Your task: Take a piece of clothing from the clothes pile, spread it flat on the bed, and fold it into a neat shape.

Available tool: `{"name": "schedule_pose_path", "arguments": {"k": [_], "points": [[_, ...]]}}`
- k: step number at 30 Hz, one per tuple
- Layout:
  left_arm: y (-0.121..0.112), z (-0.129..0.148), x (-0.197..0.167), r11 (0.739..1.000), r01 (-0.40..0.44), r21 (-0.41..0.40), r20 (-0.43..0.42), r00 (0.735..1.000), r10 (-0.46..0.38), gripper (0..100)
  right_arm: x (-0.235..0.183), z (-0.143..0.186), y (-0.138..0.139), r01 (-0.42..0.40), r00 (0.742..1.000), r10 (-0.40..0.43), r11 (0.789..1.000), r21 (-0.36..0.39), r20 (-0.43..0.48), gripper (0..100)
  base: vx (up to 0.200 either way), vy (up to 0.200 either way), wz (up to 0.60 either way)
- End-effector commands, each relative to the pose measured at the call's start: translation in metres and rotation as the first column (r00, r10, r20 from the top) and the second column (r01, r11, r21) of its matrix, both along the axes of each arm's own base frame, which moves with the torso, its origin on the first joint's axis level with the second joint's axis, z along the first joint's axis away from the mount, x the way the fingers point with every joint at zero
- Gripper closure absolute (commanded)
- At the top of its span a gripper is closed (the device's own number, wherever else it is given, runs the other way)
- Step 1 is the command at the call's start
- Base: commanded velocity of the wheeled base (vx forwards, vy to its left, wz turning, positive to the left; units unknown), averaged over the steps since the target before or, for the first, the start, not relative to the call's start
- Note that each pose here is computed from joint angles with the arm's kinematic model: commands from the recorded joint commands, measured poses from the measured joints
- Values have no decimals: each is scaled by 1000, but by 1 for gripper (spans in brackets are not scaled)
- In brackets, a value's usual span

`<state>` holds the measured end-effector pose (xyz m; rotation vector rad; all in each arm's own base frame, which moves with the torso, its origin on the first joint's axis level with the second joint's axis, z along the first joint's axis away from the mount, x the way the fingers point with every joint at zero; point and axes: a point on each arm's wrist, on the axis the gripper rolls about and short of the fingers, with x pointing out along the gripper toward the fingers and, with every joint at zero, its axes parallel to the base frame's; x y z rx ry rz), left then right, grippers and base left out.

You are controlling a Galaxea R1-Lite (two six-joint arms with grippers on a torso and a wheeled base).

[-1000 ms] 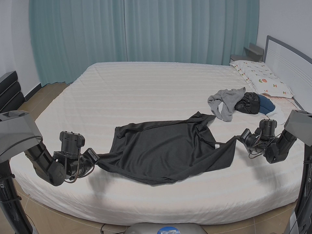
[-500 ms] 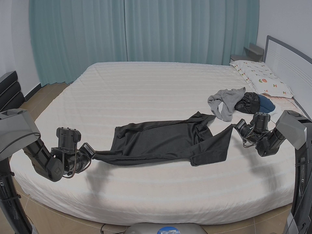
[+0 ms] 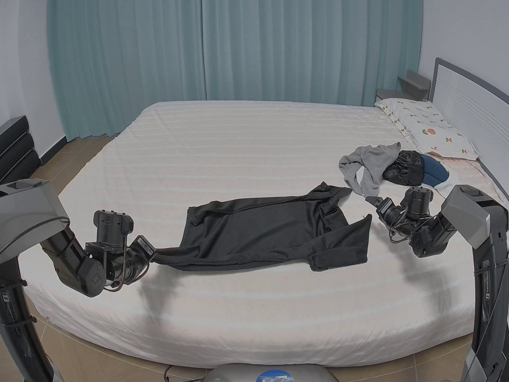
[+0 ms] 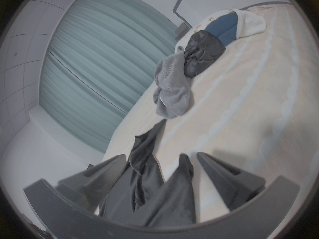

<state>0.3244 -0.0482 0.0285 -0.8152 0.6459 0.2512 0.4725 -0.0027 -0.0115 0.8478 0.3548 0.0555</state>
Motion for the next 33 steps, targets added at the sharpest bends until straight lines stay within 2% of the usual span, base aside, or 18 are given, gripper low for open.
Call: {"name": "schedule_pose_path", "arguments": {"k": [1, 4, 6, 8, 12, 17, 26, 27, 33], "points": [[0, -2, 0, 1000, -1, 1, -6, 1000, 1, 100, -18, 13, -6, -24, 999, 24, 1000, 10, -26, 0, 0, 0, 0], [0, -1, 0, 1000, 0, 0, -5, 1000, -1, 100, -42, 19, -7, -97, 992, 99, 995, 31, -72, 0, 0, 0, 0], [0, -2, -1, 1000, 2, -1, -8, 1000, -2, 100, -59, 16, -4, -172, 978, 176, 984, 43, -112, 0, 0, 0, 0], [0, -1, -2, 1000, 3, 1, -8, 1000, -3, 100, -73, 9, 1, -236, 960, 238, 971, 31, -150, 0, 0, 0, 0], [0, -1, -4, 1000, 4, 0, -11, 1000, -4, 100, -85, -3, 17, -310, 934, 301, 951, -18, -192, 0, 0, 0, 0], [0, -1, -3, 1000, 5, 1, -11, 1000, -5, 100, -92, -8, 28, -352, 917, 338, 936, -30, -214, 0, 0, 0, 0], [0, 0, -3, 1000, 6, 1, -6, 1000, -6, 100, -88, -18, 31, -363, 910, 346, 931, -33, -229, 0, 0, 0, 0], [0, 0, -3, 1000, 6, 1, -6, 1000, -6, 100, -87, -21, 31, -367, 906, 349, 929, -34, -241, 100, 0, 0, 0], [0, -1, -3, 1000, 6, 1, -9, 1000, -6, 100, -89, -25, 32, -391, 892, 363, 919, -55, -270, 100, 0, 0, 0]]}}
